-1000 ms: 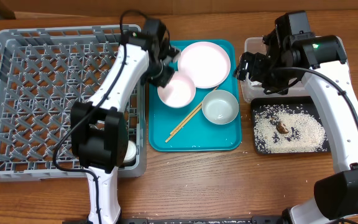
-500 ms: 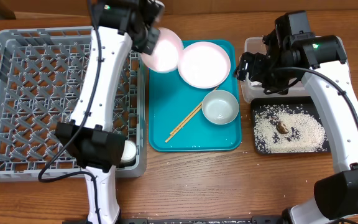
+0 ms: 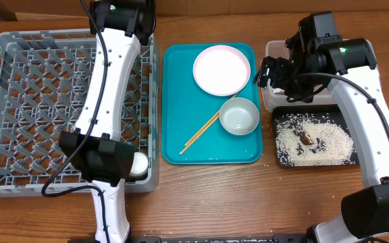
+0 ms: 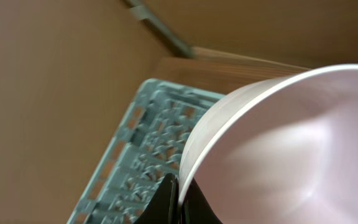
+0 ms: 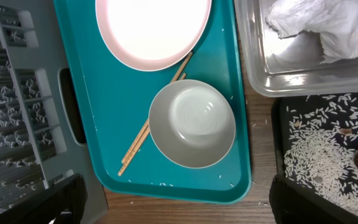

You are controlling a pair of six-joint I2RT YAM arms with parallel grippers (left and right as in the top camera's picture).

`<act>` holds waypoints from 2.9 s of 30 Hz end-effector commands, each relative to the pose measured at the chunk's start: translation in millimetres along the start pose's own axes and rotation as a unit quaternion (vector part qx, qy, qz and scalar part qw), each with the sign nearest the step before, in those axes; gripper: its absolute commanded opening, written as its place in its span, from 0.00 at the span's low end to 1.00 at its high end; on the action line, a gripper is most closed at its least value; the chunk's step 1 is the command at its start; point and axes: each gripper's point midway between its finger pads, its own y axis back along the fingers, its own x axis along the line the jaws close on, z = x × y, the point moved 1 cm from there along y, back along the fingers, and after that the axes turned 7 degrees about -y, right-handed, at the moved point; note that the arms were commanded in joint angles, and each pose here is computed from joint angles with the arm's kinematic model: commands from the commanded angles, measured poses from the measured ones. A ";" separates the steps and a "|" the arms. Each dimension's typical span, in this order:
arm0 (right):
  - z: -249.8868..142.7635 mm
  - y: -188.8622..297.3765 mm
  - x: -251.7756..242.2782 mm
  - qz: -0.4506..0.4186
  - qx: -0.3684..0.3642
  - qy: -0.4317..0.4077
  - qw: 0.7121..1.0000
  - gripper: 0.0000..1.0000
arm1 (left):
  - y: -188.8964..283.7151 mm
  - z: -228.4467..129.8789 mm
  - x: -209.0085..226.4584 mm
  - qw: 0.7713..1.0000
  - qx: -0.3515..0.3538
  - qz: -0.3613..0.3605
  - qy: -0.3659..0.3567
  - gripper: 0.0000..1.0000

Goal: Sort waste into correct bins and load items into the dishwasher
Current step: 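Lift the pink bowl and carry it to the back of the dish rack, then set the pink bowl upright in the rear of the dish rack, release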

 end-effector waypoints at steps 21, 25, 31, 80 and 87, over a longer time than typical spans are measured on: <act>-0.4 5.1 2.5 0.002 -0.008 0.006 1.000 0.95 | -49.6 -45.0 -24.0 0.981 -0.024 0.175 0.076 0.04; -0.4 5.1 2.5 0.002 -0.008 0.006 1.000 0.95 | -57.0 -49.0 -35.9 0.983 -0.027 0.165 0.073 0.04; -0.4 5.1 2.5 0.002 -0.008 0.006 1.000 0.95 | -61.8 -48.5 -57.7 0.987 -0.040 0.137 0.070 0.04; 2.3 5.0 4.1 0.005 -0.014 0.008 1.000 0.95 | -71.3 -62.9 -87.5 0.972 -0.033 0.222 -0.069 0.04; -0.5 4.9 2.4 0.002 -0.008 0.006 1.000 0.95 | -70.4 -63.8 -90.2 0.970 -0.026 0.218 -0.107 0.04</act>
